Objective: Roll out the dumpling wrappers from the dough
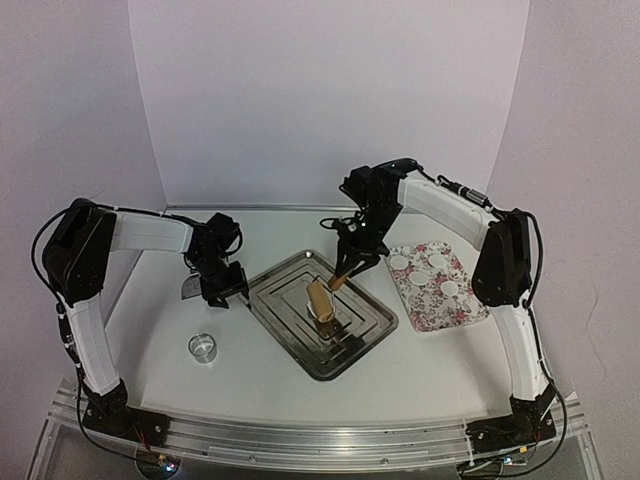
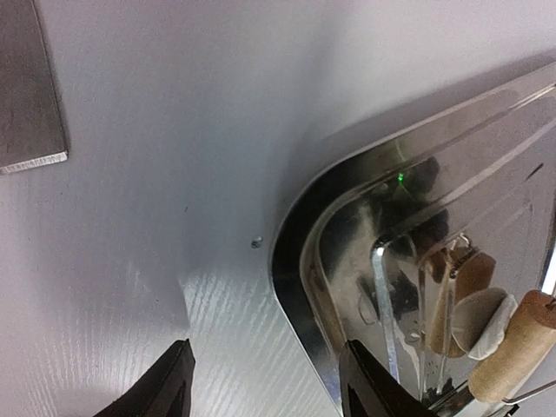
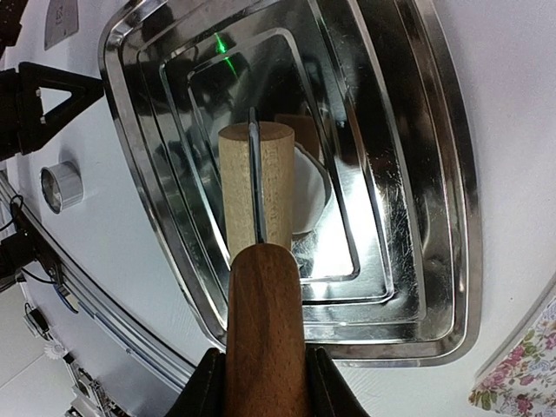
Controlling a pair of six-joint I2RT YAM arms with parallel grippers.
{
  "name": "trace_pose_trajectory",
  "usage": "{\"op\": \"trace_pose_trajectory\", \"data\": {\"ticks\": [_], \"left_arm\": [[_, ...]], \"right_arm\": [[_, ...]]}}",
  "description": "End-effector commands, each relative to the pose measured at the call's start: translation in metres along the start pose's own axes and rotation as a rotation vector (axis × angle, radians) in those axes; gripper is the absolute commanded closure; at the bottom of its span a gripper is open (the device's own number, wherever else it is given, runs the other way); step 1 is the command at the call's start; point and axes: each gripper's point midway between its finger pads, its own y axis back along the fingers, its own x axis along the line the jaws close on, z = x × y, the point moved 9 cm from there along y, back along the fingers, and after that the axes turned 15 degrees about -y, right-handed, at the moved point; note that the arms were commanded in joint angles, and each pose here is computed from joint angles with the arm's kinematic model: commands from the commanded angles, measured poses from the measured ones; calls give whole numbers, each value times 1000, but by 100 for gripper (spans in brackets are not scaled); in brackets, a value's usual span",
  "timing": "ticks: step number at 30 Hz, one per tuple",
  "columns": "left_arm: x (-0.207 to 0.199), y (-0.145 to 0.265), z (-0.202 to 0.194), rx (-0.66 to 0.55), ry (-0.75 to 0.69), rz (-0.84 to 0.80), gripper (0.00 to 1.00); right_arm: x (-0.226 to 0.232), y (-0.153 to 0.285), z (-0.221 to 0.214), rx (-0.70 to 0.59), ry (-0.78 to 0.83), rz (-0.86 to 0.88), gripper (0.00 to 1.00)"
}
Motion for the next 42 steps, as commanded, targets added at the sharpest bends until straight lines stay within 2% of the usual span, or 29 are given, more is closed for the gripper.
{"op": "trace_pose_trajectory", "data": {"ticks": [1, 19, 23, 42], "left_arm": [[0, -11, 9, -3, -18, 7, 46], [10, -47, 14, 52, -64, 74, 91], [13, -52, 14, 60, -70, 91, 98], [9, -59, 25, 65, -96, 71, 100]], "right_arm": [[4, 2, 1, 7, 4, 23, 100], [-43, -60, 4, 144, -250, -117, 100], [-61, -64, 7, 148, -312, -154, 100], [-89, -110, 3, 210, -349, -299, 100]]}}
